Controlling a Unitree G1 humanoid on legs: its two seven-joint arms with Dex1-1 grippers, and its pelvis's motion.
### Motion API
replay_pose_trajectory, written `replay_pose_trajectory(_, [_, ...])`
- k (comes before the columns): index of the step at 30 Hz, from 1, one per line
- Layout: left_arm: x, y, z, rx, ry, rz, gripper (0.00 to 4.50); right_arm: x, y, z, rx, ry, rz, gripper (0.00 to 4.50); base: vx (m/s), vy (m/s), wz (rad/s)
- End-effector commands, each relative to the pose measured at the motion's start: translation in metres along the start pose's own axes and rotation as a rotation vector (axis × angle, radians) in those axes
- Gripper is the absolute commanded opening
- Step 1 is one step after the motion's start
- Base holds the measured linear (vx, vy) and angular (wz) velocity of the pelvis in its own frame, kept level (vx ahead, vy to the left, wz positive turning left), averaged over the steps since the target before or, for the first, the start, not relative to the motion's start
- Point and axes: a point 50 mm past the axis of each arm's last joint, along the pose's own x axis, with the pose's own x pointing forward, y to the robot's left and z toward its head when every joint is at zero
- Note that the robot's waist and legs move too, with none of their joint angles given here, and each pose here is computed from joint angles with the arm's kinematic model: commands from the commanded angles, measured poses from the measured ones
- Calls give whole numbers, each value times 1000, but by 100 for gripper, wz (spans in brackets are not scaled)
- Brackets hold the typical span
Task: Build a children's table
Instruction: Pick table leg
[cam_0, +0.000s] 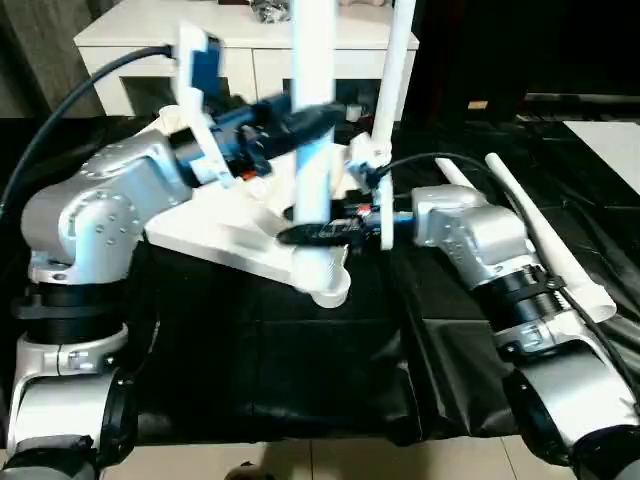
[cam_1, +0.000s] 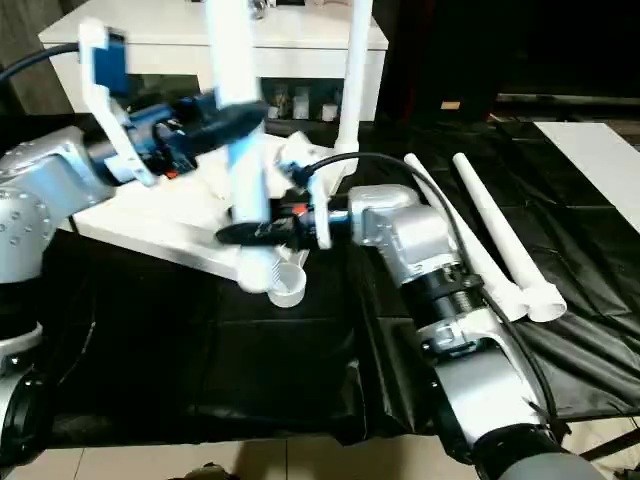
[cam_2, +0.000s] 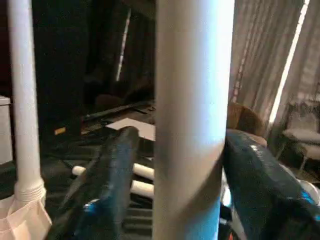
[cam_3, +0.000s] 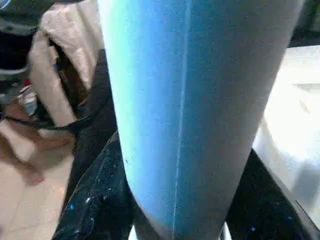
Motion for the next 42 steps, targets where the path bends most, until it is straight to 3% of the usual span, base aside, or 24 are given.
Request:
replay_pose_trajectory(1, [-6,4,0,-10,-10,19,322,-11,-4,3,9,-41,-49,186,0,0,0])
replay_pose_trajectory(5, [-15,13,-1,-1,2,57,353,-25,-13,4,18,-69,-157,186,0,0,0])
replay_pose_trajectory(6, [-24,25,-4,78,51,121,363,-38,-20,2,13,-75,-253,186,0,0,0])
replay_pose_trajectory(9, [-28,34,-12,158,133,163,370,-45,-23,1,9,-75,-306,186,0,0,0])
replay_pose_trajectory(11, [-36,52,-45,392,473,192,403,-57,-27,-1,-7,-79,-417,185,0,0,0])
replay_pose_trajectory(13, [-43,60,-69,493,682,144,409,-63,-26,-5,-18,-75,-461,185,0,0,0])
replay_pose_trajectory(17, [-47,69,-93,476,805,24,409,-71,-13,-19,-22,-27,-482,185,0,0,0])
replay_pose_trajectory(23, [-53,75,-108,517,908,-26,409,-78,4,-33,-15,34,-463,185,0,0,0])
replay_pose_trajectory(25, [-56,78,-116,524,953,-46,409,-80,18,-41,-8,41,-437,184,0,0,0])
replay_pose_trajectory(29, [-56,82,-127,560,1016,-48,409,-83,31,-45,14,63,-439,184,0,0,0])
replay_pose_trajectory(35, [-53,80,-141,548,1065,-70,409,-88,39,-47,32,81,-448,184,0,0,0])
replay_pose_trajectory(42, [-50,85,-155,606,1092,56,409,-87,47,-50,52,94,-460,184,0,0,0])
